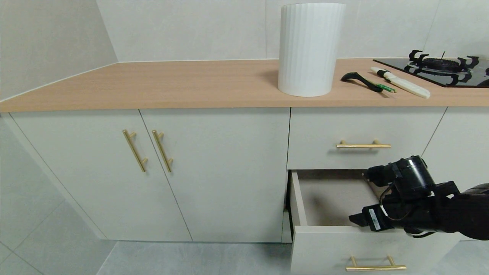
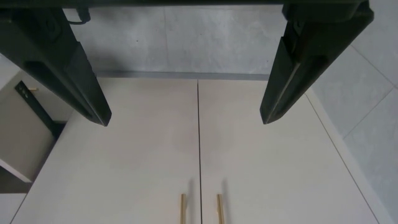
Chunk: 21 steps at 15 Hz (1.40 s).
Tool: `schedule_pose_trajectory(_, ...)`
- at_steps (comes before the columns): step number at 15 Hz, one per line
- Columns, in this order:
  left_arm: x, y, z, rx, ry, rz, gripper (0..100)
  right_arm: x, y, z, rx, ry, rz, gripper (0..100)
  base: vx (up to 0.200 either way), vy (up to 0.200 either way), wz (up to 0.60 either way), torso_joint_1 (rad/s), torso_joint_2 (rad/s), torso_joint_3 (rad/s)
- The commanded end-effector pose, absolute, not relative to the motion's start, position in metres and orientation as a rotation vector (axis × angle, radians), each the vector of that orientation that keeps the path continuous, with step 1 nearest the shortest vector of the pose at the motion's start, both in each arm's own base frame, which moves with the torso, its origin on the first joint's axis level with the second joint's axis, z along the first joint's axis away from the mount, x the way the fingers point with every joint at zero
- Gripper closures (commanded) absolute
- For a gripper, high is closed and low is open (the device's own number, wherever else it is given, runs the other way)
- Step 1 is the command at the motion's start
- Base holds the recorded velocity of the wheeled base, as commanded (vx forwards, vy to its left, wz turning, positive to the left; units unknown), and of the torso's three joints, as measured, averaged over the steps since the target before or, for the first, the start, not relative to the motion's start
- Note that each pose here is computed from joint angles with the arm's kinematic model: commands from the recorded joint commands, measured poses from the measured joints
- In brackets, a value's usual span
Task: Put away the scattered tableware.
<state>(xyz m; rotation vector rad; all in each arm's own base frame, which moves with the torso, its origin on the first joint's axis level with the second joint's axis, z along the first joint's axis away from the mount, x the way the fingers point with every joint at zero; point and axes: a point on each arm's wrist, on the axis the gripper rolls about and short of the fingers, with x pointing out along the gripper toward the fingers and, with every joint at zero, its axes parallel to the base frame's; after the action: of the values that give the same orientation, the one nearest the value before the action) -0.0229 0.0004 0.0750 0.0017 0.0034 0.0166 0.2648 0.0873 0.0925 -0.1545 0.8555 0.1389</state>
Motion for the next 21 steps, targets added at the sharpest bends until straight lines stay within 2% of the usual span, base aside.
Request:
schedule_pose_trajectory(1,-0.023,0.0,0.075,0.002,0.005,0.017,0,0.256,0.092,0.104,-0.165,0.844,0.165,0,0.0,0.0,0.0,0.0,0.0,0.0)
schedule_pose_trajectory(15,-0.023,0.0,0.075,0.002,0.005,0.017,0,0.199,0.091,0.108,-0.474,1.171,0.324,0,0.0,0.0,0.0,0.0,0.0,0.0)
schedule_pose_trajectory(21,-0.023,0.0,0.075,0.002,0.005,0.017,0,0.2,0.094,0.111,-0.472,1.162,0.329,0,0.0,0.0,0.0,0.0,0.0,0.0)
